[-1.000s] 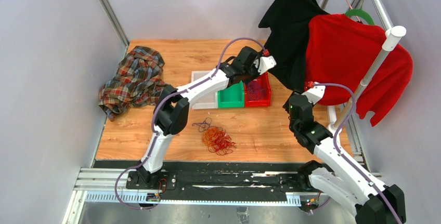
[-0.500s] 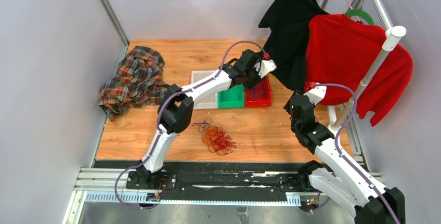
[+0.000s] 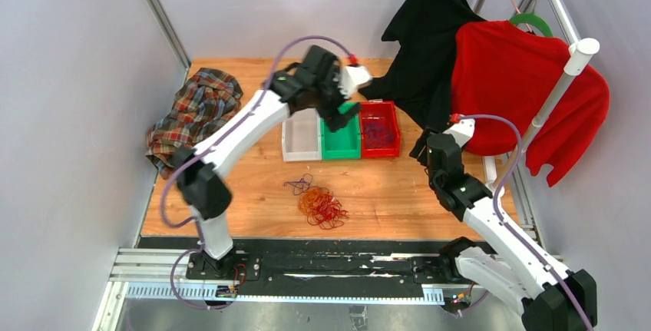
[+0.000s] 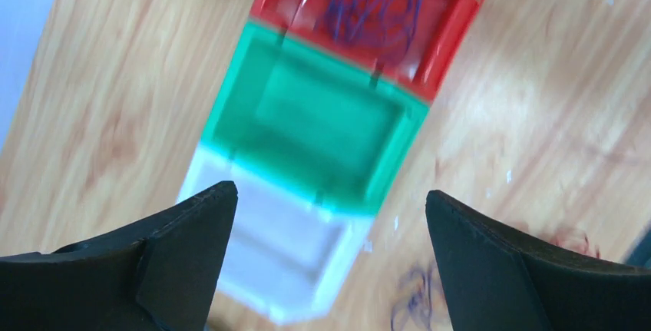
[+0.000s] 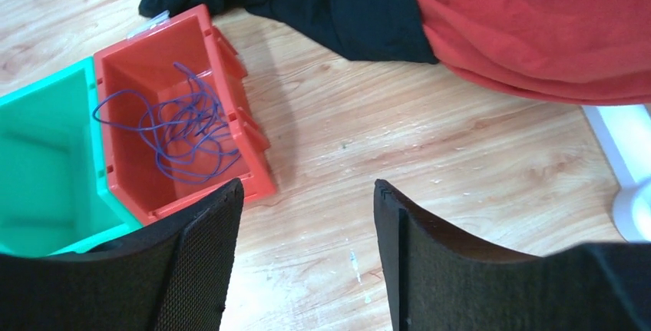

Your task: Untangle the cables

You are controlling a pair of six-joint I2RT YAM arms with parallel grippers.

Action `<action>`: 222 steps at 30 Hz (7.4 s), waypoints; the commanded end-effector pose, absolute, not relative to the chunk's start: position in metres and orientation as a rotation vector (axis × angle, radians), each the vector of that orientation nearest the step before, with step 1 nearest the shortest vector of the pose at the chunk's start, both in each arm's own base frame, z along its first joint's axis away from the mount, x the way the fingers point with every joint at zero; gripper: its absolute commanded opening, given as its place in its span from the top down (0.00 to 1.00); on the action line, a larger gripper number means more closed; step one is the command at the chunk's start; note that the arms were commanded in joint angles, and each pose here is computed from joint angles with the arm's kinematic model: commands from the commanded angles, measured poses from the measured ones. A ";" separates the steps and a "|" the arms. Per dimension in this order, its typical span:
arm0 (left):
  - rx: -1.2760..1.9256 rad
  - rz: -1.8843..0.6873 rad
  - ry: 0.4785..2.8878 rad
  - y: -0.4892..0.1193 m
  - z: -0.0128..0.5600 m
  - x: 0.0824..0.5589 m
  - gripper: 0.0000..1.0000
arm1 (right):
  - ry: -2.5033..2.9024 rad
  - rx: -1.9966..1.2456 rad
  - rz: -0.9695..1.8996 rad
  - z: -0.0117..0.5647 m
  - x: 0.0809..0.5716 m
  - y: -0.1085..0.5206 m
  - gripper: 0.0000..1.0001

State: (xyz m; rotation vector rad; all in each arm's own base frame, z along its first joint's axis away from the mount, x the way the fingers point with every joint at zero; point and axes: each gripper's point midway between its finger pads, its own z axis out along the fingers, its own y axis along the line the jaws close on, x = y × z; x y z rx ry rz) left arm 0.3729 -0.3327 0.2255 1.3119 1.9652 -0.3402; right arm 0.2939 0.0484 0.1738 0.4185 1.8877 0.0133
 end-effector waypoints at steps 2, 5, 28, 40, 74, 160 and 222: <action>1.227 -0.389 2.131 -0.234 0.224 0.322 0.02 | 1.931 0.327 0.115 0.184 0.305 0.079 0.36; 1.301 -0.398 2.147 -0.194 0.199 0.288 0.02 | 1.945 0.251 0.156 0.182 0.307 0.100 0.36; 1.701 -0.489 2.047 -0.182 0.080 0.244 0.03 | 1.951 -0.077 0.360 0.165 0.289 0.171 0.37; 1.490 -0.525 2.040 -0.197 0.138 0.251 0.92 | 1.947 -0.180 0.447 0.168 0.287 0.205 0.42; 1.600 -0.211 1.960 -0.200 0.083 0.263 0.26 | 1.884 -0.307 0.497 0.167 0.257 0.251 0.33; 1.364 -0.741 1.540 -0.266 0.439 0.195 1.00 | 1.943 -0.119 0.427 0.084 0.232 0.215 0.22; 0.870 -0.314 0.801 -0.290 0.660 0.236 1.00 | 1.515 -0.329 0.592 0.311 0.318 0.291 0.99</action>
